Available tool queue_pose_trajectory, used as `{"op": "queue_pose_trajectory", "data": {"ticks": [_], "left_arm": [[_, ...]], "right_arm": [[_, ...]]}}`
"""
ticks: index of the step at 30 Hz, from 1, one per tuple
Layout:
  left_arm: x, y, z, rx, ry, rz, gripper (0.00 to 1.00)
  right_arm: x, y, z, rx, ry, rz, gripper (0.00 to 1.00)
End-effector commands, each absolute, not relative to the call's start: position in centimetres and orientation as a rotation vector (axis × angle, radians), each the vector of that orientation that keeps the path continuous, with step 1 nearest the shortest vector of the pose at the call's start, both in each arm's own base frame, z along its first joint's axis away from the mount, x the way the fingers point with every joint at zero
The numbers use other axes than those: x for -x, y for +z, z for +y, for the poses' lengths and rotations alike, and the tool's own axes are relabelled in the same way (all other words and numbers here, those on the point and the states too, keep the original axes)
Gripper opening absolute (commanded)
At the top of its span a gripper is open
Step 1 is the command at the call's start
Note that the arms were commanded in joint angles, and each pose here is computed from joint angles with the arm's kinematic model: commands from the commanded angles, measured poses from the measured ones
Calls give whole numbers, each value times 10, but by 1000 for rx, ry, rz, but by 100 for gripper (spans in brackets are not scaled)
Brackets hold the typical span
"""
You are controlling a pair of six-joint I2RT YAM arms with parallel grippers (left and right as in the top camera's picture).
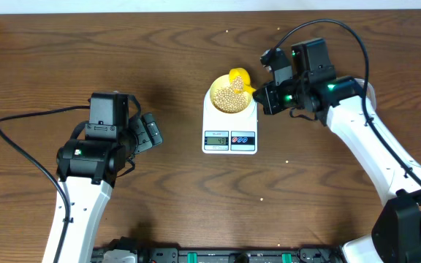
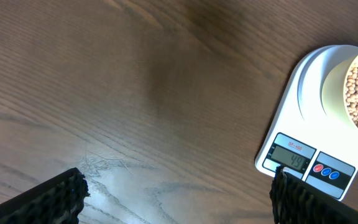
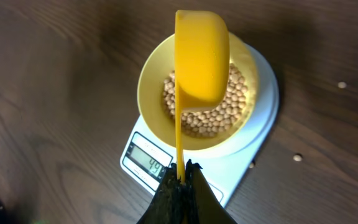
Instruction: Scoop item into bowl and weigh 50g on scale
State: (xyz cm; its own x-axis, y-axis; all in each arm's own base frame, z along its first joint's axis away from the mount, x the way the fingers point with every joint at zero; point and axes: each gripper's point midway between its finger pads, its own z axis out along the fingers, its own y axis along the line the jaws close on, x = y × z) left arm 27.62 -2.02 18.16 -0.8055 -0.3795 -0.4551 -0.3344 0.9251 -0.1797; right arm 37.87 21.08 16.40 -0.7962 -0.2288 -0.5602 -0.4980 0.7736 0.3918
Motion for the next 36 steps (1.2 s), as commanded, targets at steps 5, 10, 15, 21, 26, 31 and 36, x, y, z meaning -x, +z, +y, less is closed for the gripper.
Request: {"op": "queue_pose_trajectory", "data": {"ticks": [5, 10, 15, 21, 26, 31, 36], "left_arm": [[-278, 185, -16, 526, -103, 2572, 96], [-278, 185, -16, 526, -103, 2572, 96], [-278, 185, -16, 526, -103, 2572, 96], [-278, 185, -16, 526, -103, 2572, 96], [-278, 185, -16, 526, -103, 2572, 96], [-278, 185, -16, 526, -103, 2571, 96], [-278, 185, -16, 526, -103, 2572, 96]], "right_arm": [[-376, 157, 218, 599, 703, 2475, 1], [-376, 157, 217, 597, 696, 2476, 1], [-377, 158, 217, 595, 697, 2474, 1], [-379, 160, 218, 532, 718, 2482, 1], [-380, 160, 219, 455, 744, 2506, 1], [-381, 161, 219, 398, 765, 2518, 1], [-385, 165, 219, 374, 787, 2501, 1]]}}
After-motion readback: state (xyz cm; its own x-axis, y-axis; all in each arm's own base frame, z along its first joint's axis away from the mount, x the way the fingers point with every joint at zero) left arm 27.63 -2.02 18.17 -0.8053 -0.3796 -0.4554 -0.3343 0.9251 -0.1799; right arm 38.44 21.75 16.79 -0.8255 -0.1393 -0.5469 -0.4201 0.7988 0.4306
